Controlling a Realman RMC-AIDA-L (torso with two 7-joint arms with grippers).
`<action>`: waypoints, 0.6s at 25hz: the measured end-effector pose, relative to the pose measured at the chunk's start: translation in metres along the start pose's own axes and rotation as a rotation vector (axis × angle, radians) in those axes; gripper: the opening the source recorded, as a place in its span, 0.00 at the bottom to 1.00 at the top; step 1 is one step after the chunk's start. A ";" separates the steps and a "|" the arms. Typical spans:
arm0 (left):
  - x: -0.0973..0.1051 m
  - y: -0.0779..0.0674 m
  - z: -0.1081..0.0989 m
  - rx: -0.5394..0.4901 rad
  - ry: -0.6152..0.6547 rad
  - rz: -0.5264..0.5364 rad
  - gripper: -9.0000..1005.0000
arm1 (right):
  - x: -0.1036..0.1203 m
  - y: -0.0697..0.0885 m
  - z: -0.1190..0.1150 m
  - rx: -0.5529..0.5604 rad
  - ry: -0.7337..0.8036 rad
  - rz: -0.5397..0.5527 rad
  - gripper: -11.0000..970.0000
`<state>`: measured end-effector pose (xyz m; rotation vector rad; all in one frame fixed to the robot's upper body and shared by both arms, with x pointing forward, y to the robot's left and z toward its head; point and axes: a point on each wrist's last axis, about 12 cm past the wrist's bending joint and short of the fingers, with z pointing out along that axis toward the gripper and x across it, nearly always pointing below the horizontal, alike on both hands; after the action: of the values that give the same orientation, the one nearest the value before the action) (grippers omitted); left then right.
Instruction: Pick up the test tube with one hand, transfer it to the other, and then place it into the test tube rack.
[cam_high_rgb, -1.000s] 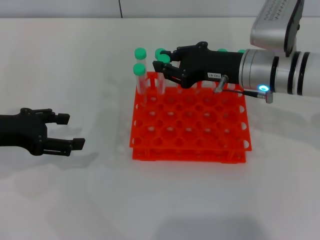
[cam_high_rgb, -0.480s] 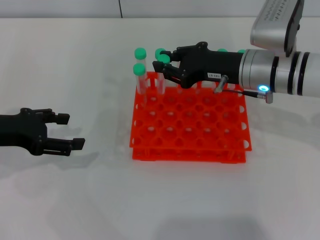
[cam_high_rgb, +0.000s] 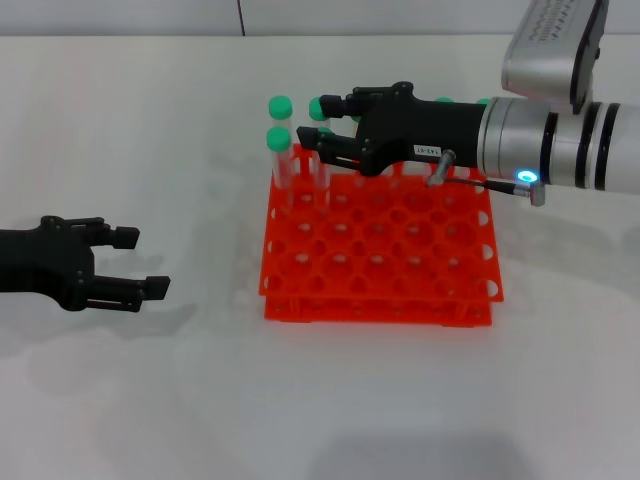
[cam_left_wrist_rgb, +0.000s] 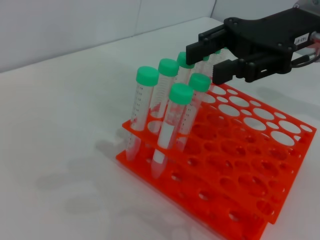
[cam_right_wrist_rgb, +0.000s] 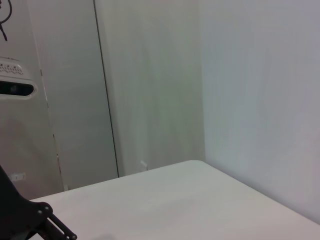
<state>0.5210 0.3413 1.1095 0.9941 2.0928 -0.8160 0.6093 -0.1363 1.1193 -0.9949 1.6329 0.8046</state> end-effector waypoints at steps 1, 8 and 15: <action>0.000 0.000 0.000 0.000 0.000 0.000 0.89 | 0.000 0.000 0.000 0.000 -0.001 -0.002 0.44; 0.000 0.000 -0.002 -0.003 -0.013 0.004 0.89 | -0.001 0.003 -0.009 0.004 -0.031 -0.011 0.58; -0.002 -0.001 -0.005 -0.016 -0.091 0.020 0.89 | -0.001 0.005 -0.038 0.028 -0.093 -0.019 0.62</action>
<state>0.5198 0.3443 1.1141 0.9507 2.0065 -0.8179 0.5889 -0.1670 1.1299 -0.9387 1.5493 0.8016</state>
